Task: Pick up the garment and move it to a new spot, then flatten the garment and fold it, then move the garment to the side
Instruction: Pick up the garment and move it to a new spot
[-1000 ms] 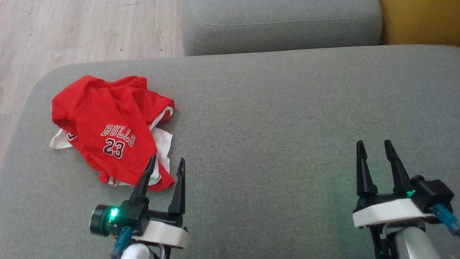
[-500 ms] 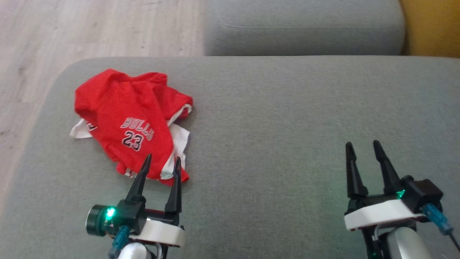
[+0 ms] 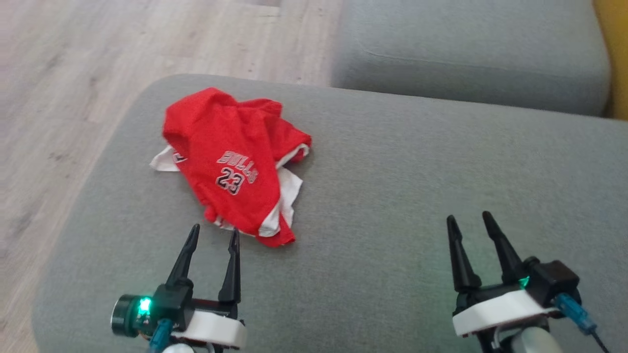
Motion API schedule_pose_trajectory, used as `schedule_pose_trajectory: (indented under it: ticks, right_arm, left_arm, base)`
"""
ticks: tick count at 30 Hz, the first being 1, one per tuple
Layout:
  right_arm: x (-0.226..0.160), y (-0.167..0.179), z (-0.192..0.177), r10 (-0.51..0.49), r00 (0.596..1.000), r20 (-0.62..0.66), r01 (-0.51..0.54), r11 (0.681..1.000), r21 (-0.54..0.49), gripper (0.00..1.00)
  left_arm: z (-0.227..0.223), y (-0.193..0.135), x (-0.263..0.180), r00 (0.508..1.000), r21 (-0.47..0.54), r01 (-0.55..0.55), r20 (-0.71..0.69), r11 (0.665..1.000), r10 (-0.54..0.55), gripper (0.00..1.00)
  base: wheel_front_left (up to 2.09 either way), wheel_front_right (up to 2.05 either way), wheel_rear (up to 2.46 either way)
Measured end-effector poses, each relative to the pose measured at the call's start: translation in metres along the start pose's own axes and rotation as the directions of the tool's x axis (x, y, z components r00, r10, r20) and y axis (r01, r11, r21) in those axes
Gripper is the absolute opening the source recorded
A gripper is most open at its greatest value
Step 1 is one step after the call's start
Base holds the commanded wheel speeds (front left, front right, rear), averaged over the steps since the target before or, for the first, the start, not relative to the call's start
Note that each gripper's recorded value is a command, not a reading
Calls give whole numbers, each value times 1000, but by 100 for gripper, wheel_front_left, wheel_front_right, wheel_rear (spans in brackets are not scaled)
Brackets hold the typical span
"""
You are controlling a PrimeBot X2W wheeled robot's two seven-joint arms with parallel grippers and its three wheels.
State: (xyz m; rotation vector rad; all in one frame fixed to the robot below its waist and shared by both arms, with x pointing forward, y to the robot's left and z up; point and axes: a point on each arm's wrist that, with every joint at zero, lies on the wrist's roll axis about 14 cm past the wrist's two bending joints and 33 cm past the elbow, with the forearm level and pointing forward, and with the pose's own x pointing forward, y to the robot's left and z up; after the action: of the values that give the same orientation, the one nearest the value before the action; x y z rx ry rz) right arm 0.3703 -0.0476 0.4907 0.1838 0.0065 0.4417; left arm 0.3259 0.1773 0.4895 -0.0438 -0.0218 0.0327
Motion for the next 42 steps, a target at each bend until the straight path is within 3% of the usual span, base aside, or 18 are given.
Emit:
schedule_pose_trajectory:
  ticks: [9,27,34,42]
  right_arm:
    - [8,36,-5,113,993,-18,-113,994,5,100]
    - [9,49,-12,153,988,-37,-152,988,17,100]
    - [14,30,-19,104,993,-51,-102,994,29,100]
    - [37,0,-15,39,999,-21,-39,999,30,100]
  left_arm:
    - [4,27,-16,996,2,-88,16,996,87,100]
    - [-4,33,-21,994,7,-110,-12,994,110,100]
    - [1,19,16,999,98,31,-17,995,-30,100]
    - [35,-13,117,965,271,260,-105,927,-241,100]
  base:
    - [0,0,0]
    - [0,0,0]
    - [0,0,0]
    - [0,0,0]
